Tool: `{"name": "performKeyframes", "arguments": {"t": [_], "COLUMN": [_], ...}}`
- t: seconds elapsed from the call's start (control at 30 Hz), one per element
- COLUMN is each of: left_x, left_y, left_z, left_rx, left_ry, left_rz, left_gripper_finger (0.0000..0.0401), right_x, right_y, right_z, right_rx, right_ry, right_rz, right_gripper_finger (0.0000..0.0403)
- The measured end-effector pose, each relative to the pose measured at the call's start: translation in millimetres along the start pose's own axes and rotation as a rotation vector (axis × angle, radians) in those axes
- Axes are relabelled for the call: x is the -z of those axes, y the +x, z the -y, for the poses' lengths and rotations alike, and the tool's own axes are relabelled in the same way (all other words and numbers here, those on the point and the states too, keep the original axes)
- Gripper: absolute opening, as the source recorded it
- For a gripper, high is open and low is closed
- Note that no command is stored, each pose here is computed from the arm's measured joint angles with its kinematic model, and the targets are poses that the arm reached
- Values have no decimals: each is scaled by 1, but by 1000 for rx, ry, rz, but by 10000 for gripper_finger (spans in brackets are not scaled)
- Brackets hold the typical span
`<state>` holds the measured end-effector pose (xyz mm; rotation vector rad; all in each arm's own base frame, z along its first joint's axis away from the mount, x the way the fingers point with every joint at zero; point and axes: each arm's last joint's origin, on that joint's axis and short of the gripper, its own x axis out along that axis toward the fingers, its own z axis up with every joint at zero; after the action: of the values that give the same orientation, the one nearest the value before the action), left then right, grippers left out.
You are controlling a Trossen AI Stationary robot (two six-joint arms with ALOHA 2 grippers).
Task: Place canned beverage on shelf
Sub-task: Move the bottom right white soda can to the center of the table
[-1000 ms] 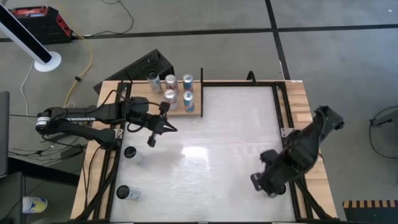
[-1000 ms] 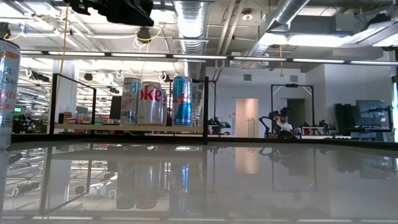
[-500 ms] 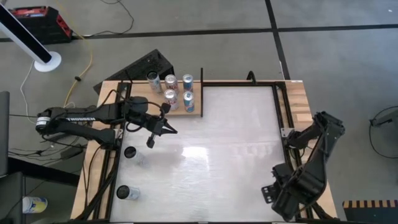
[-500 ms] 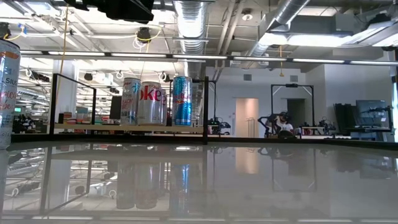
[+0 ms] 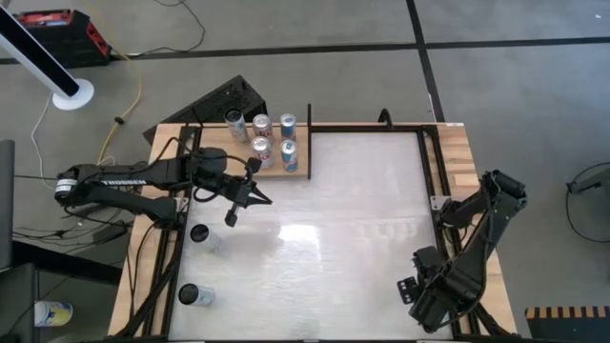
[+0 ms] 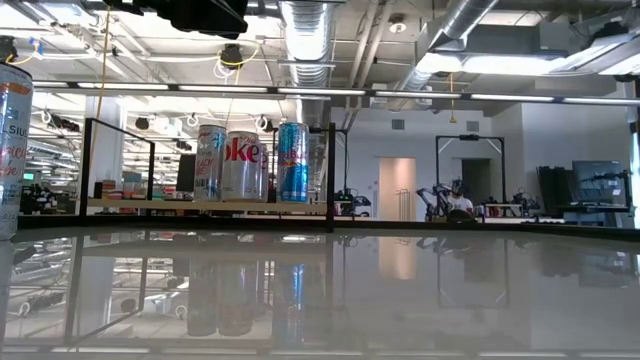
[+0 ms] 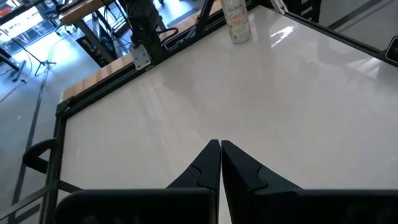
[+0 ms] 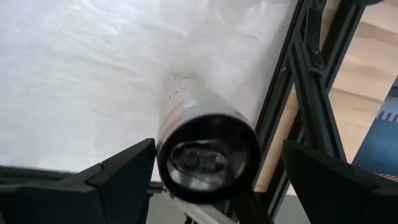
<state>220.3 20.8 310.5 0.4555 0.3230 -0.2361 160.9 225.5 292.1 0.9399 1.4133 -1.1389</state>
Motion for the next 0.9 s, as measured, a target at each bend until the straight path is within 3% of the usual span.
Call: {"name": "performKeyframes", "arguments": {"t": [0.37, 0.57, 0.63, 0.77, 0.9], "left_x": [0, 2, 3, 3, 2], "left_y": [0, 0, -2, -8, -15], "left_z": [0, 1, 2, 4, 6], "left_rx": [-6, 2, 3, 3, 12], "left_ry": [-1, -7, -8, -7, -23], "left_rz": [-4, -21, -39, -58, -57], "left_gripper_finger": [0, 0, 0, 0, 0], "right_x": [-2, -10, -15, -32, -73], "right_y": [19, 18, 17, 13, -2], "right_z": [-9, -19, -24, -37, -60], "right_rx": [-14, -26, -29, -75, -166], "right_ry": [-64, -150, -181, -268, -388], "right_rz": [-17, -60, -84, -58, 63], "right_gripper_finger": [360, 287, 279, 279, 279]}}
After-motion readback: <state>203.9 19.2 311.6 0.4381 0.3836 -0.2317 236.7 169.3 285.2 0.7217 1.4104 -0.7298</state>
